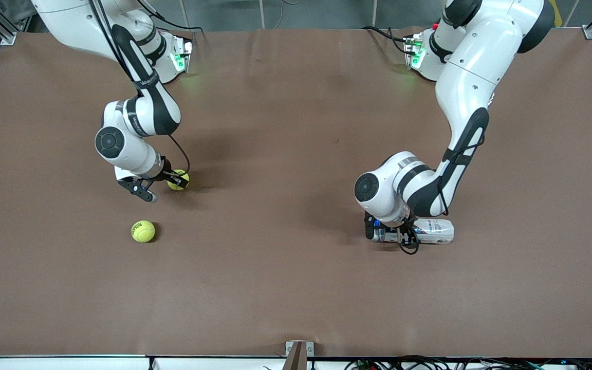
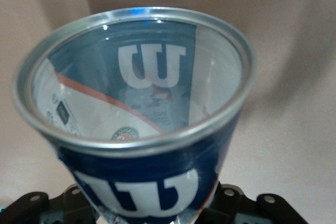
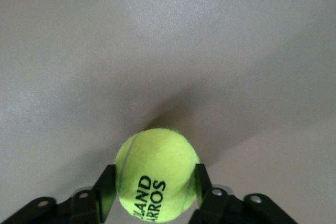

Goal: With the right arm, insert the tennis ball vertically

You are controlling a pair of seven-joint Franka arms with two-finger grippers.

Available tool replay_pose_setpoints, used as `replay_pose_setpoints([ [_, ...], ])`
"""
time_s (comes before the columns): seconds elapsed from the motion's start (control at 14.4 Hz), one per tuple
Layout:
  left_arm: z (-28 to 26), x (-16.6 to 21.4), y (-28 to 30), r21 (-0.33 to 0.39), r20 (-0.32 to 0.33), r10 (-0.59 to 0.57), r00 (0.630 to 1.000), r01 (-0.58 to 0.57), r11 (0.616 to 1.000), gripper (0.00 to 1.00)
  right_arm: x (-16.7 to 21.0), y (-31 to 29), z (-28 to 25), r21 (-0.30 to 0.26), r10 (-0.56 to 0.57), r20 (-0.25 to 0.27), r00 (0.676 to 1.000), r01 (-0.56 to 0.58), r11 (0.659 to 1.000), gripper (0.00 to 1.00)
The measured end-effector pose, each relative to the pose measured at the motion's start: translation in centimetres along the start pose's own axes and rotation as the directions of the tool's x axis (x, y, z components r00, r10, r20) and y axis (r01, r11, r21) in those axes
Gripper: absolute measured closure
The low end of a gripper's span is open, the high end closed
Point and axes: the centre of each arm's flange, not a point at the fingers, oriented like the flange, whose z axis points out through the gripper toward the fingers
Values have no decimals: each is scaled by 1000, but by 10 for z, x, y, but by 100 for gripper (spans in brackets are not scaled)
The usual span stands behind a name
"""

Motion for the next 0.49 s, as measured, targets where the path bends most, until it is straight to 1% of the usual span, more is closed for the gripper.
replay_pose_setpoints([
  [0.14, 0, 0, 0, 0, 0, 0, 1000, 0, 1000, 31, 0, 0, 0, 0, 0, 0, 1000, 0, 1000, 38],
  [0.28, -2, 0, -1, 3, -1, -1, 1000, 1, 1000, 38, 0, 0, 0, 0, 0, 0, 1000, 0, 1000, 38],
  [0.35, -2, 0, -1, 3, -1, -1, 1000, 1, 1000, 39, 0, 0, 0, 0, 0, 0, 1000, 0, 1000, 38],
  [0.42, -3, -1, -2, 4, -2, -2, 1000, 2, 1000, 44, 0, 0, 0, 0, 0, -1, 1000, 0, 1000, 38],
  [0.49, -3, -1, -2, 5, -2, -3, 1000, 3, 1000, 44, 0, 0, 0, 1, 0, -1, 1000, 0, 1000, 38],
])
